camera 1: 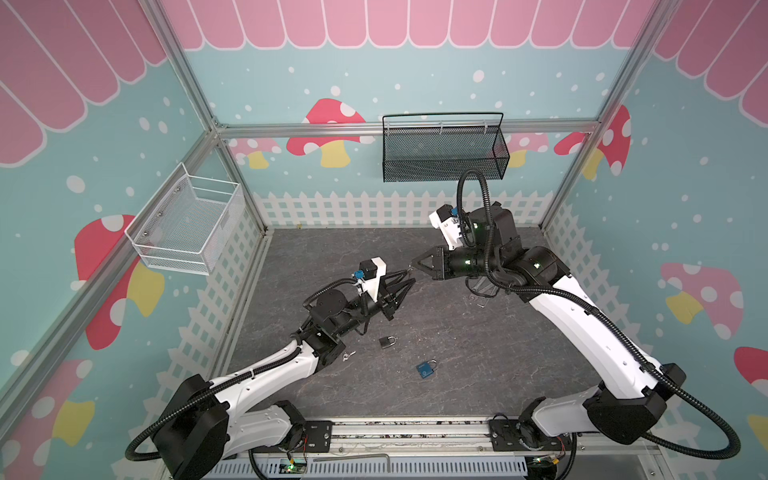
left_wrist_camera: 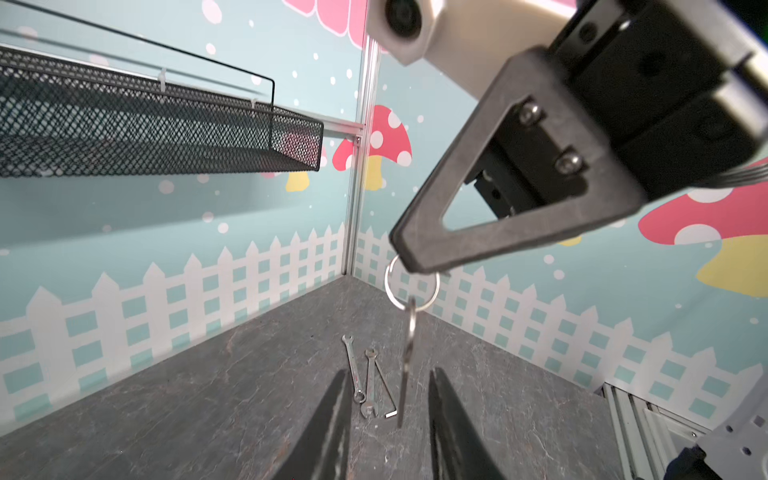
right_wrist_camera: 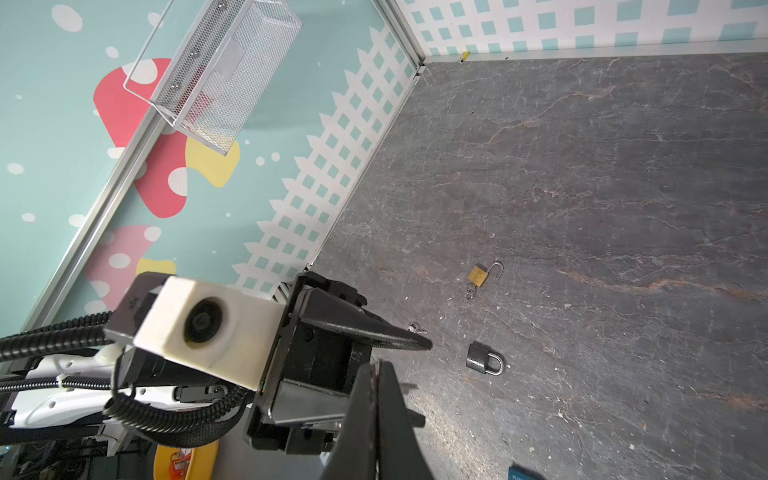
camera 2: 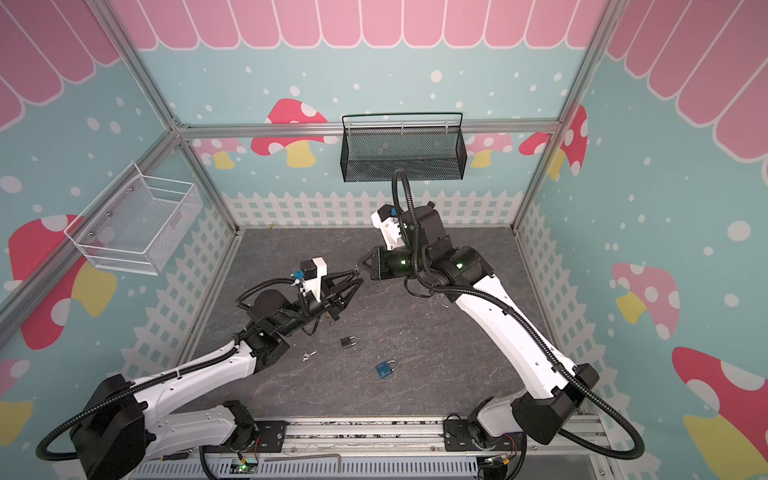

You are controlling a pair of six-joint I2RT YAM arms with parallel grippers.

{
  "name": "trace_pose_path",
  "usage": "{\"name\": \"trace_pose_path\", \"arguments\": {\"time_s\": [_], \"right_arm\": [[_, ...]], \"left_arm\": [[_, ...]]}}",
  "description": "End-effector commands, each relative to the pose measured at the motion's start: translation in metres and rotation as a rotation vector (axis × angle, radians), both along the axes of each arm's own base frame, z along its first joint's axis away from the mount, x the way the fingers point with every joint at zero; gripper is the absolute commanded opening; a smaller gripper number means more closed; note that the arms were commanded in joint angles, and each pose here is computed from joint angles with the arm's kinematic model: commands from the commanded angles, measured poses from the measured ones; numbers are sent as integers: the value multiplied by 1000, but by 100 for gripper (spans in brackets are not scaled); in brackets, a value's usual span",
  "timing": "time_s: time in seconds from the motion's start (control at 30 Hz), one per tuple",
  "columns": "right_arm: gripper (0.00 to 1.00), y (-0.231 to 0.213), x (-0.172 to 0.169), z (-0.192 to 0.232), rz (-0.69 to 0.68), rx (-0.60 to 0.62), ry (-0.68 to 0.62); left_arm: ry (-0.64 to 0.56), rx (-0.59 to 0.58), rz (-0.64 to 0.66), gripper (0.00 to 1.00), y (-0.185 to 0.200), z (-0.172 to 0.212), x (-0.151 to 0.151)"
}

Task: Unlock with the key
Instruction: 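Raise the key with the left gripper while the right gripper swings toward it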

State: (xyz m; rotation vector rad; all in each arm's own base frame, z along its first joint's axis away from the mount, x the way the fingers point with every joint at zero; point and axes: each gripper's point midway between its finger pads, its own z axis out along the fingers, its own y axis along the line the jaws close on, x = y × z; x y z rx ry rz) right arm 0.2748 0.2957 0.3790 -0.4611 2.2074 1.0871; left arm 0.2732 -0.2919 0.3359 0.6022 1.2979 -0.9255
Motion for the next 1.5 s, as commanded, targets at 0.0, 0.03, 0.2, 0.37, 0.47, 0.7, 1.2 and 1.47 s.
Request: {"name": "trace_pose_path", "arguments": {"time_s": [0.0,0.03,0.2,0.37,0.47,0.7,1.2,1.47], "right_arm": [[0,-1,-3,7,17,6,-14],[0,-2,-2,7,13,5,-13],[0,-4,-1,12,1,9,-31],[0,-6,-1,16,-7,11,-40],[0,-6,-1,18,-9,13,-44],[0,-8,-1,21,-20,18,-51],[0,-13,-1,21,-43,23,-56],[0,-13,-1,19,-29,26,-74]], "left_arm": [[-98,-38,6,29,-1,27,-2],[-96,-37,0,26,-3,27,-1],[-91,-27,-36,21,-8,25,-5],[-77,-12,-36,20,-9,18,-4],[-67,-3,-46,20,-11,15,-4],[-49,12,-50,18,-15,11,0],[-44,9,-39,3,-14,7,2],[1,62,-77,0,-15,7,-5]]}}
